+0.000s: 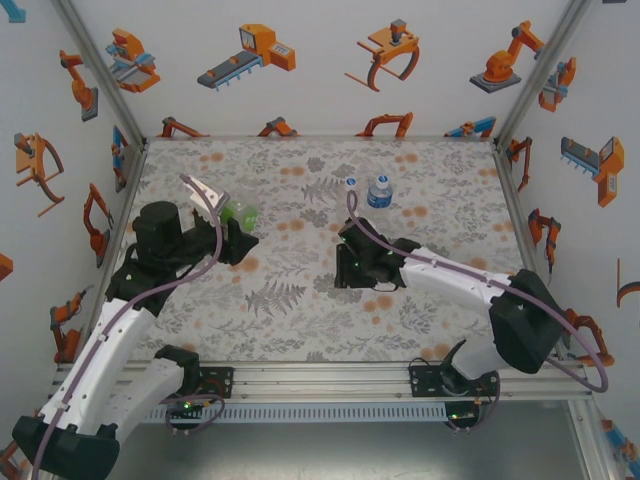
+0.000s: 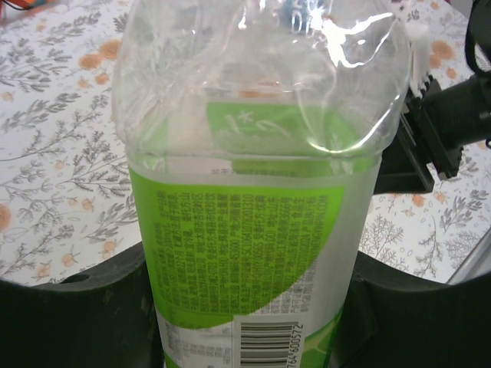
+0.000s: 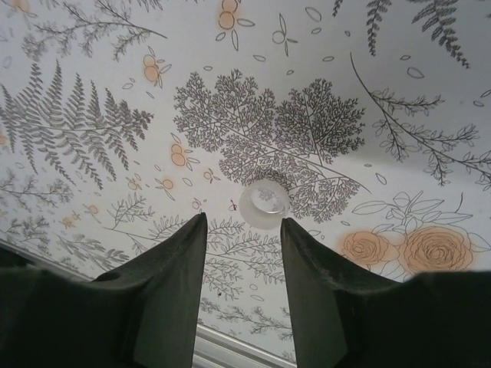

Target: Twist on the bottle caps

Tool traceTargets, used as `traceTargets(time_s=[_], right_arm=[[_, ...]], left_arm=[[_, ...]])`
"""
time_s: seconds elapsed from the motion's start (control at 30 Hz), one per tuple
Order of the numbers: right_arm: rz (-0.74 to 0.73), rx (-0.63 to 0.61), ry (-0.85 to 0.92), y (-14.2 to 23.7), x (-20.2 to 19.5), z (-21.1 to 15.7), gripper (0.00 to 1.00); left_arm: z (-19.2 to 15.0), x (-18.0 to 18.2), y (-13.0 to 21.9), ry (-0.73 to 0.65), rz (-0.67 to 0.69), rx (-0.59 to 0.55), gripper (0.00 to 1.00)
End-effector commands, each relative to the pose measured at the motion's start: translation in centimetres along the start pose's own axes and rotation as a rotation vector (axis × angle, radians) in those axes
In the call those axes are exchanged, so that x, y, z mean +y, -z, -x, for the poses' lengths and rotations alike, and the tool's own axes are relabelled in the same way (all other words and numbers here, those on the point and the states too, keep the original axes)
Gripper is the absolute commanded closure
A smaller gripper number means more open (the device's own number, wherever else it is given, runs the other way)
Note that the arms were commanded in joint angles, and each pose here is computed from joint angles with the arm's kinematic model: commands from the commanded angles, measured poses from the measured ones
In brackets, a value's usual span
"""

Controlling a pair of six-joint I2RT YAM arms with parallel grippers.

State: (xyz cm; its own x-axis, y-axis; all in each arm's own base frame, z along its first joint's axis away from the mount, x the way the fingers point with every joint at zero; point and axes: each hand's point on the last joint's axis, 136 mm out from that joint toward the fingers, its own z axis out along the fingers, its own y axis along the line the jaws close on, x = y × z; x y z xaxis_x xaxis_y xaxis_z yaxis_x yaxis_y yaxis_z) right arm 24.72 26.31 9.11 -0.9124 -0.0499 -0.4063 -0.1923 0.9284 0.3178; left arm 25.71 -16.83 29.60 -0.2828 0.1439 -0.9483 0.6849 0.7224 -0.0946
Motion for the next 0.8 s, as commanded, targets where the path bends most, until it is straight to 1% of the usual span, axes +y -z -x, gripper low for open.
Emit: traceTargets(time_s=[0.0, 0.37, 0.77], right_arm=[[-0.086, 0.009, -0.001, 0.1, -0.3, 0.1, 0.56], [-0.123, 0.078, 0.017, -2.4, 0.4, -1.7, 0.55], [-0.135, 0.107, 0.024, -3.4, 0.3, -2.4, 0.54]], left_arm=[[0.6, 0.6, 0.6, -0.033, 0.043, -0.033, 0.90], [0.6, 0.7, 0.7, -0.038, 0.048, -0.027, 0.90], [0.5, 0.6, 0.4, -0.032, 0.038, -0.015, 0.91]])
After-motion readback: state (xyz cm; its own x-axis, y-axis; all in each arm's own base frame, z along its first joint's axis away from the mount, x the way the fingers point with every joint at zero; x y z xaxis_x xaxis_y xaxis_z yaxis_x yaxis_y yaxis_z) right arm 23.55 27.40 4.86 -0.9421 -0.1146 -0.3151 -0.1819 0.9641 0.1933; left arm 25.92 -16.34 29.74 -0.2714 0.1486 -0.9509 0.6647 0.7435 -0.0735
